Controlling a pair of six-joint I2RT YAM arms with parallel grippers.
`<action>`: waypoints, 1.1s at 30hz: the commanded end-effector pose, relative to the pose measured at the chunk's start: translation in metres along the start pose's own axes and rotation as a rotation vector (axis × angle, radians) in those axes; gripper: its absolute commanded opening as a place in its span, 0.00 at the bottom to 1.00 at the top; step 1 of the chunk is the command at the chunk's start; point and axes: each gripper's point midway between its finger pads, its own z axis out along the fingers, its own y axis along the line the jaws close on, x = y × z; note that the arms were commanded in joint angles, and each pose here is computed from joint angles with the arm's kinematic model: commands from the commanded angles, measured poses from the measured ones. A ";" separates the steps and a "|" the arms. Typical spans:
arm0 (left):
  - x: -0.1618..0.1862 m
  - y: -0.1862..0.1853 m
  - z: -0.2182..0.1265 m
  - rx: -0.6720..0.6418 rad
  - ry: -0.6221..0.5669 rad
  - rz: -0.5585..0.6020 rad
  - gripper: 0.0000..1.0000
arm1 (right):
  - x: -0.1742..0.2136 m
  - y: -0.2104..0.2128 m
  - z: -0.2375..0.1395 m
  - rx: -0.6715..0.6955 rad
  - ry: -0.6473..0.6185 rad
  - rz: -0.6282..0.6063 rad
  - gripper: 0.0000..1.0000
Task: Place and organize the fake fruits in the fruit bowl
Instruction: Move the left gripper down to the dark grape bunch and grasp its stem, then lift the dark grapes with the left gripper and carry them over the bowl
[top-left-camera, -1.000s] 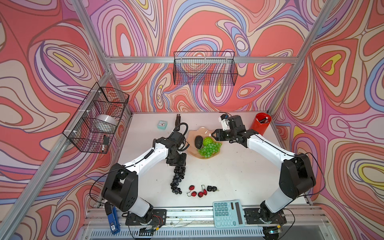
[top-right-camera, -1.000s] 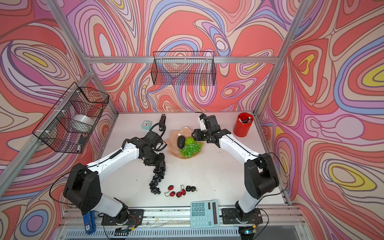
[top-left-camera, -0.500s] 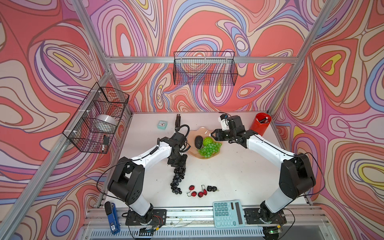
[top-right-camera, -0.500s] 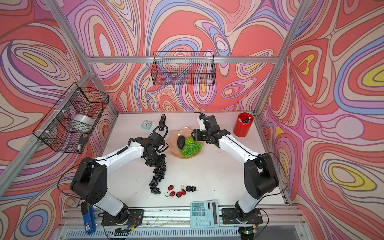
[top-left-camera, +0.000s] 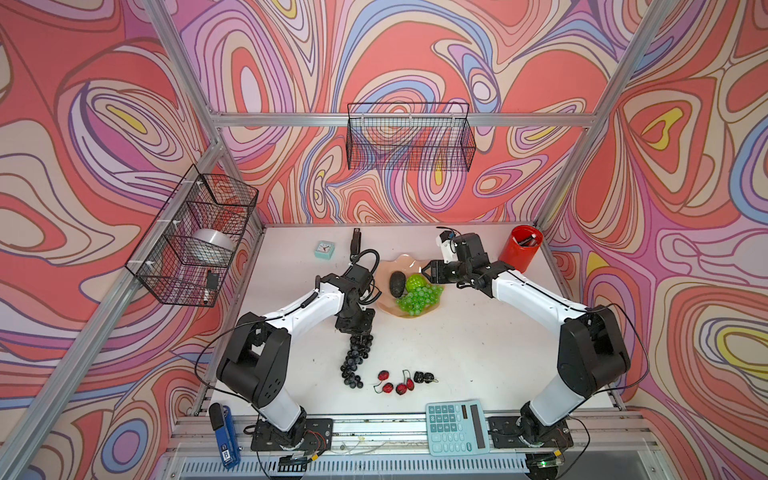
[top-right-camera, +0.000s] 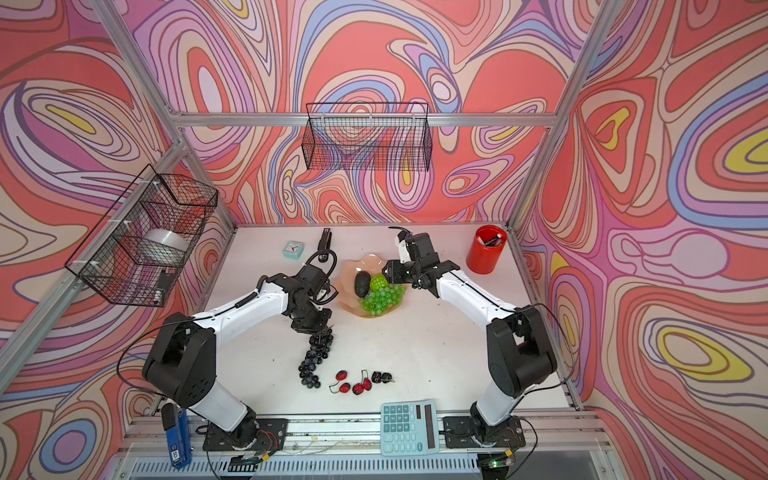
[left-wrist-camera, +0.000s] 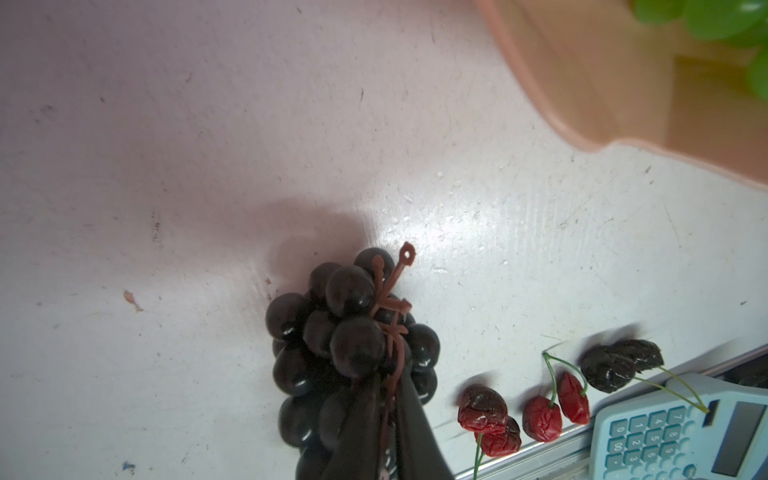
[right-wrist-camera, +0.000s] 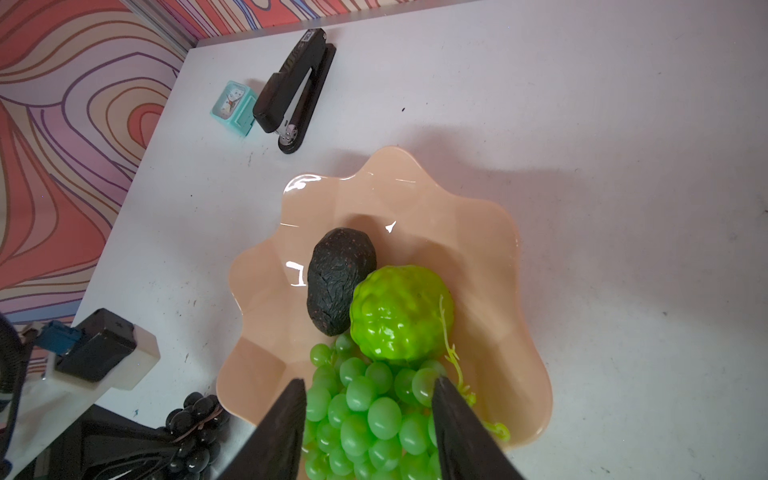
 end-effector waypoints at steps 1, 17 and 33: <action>-0.004 0.002 -0.005 -0.017 -0.011 0.009 0.08 | 0.004 -0.001 0.005 0.007 0.007 0.004 0.52; 0.008 0.004 -0.041 -0.037 -0.026 0.050 0.00 | -0.002 0.002 0.004 -0.003 -0.007 0.003 0.51; -0.005 -0.025 -0.136 0.045 -0.199 0.088 0.00 | -0.008 0.011 -0.007 -0.047 -0.066 0.017 0.51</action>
